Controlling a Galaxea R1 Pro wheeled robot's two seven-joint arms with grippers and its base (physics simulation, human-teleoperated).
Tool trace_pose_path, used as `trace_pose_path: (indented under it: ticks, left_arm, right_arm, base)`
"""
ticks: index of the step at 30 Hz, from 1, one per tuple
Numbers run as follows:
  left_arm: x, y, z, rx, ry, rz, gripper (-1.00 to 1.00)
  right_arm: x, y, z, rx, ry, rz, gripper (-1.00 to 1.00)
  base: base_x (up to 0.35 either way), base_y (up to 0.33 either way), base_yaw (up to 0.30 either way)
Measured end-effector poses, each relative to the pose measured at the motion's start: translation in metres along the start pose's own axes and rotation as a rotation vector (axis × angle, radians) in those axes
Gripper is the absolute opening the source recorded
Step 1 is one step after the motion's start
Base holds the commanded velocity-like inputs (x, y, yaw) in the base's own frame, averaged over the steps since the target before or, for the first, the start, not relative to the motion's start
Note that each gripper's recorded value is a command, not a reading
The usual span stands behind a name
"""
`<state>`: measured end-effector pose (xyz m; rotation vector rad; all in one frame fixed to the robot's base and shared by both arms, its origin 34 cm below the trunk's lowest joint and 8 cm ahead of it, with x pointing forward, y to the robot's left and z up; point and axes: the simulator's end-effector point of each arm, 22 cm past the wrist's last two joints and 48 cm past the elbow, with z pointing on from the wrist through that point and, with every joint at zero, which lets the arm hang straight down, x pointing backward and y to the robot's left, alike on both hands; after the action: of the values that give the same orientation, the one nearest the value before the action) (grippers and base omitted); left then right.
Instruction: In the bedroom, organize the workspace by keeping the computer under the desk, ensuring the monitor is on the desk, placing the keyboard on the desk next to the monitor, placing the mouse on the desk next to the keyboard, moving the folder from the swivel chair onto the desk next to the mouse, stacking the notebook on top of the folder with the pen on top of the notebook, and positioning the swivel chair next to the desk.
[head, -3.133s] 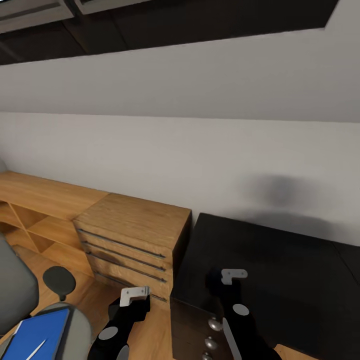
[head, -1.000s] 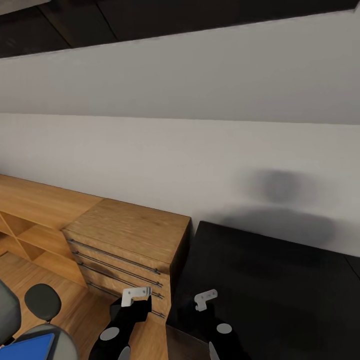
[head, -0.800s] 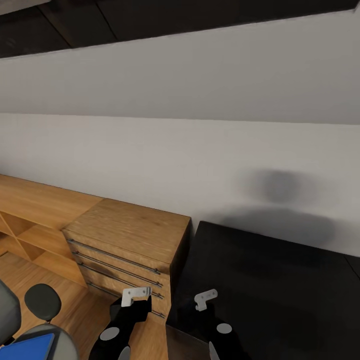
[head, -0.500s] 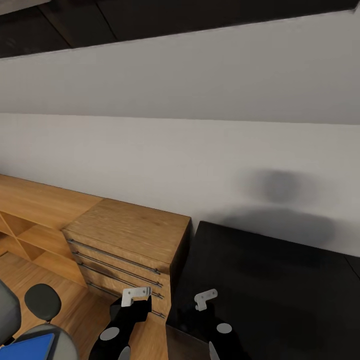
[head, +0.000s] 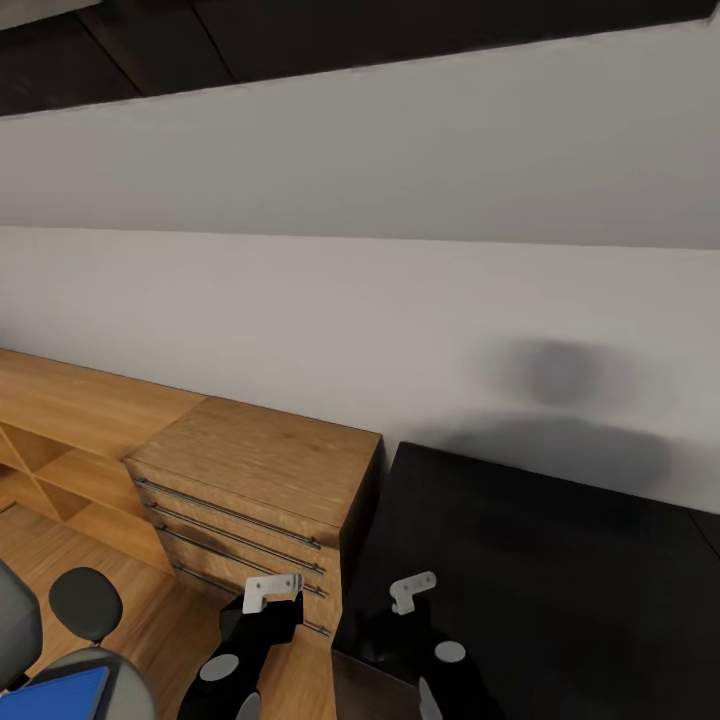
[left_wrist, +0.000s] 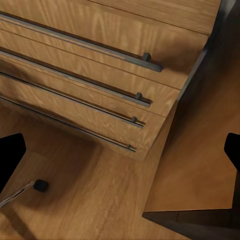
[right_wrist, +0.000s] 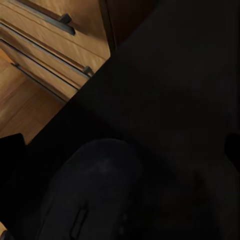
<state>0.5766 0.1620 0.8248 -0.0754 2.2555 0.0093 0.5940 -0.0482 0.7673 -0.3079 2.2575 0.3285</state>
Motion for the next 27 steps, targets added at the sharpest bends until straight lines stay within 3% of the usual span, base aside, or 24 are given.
trace_pose_path:
  ticks: [15, 27]
  left_arm:
    - [0.000, 0.000, 0.001, -0.001, 0.001, 0.000, 1.00]
    - [0.000, 0.000, 0.001, 0.000, 0.001, -0.001, 1.00]
  right_arm:
    - [-0.015, -0.003, -0.003, 0.000, -0.033, 0.003, 1.00]
    - [-0.015, -0.001, -0.003, -0.002, -0.033, 0.004, 1.00]
  base:
    - [-0.280, 0.003, 0.000]
    - [-0.334, 0.106, 0.000]
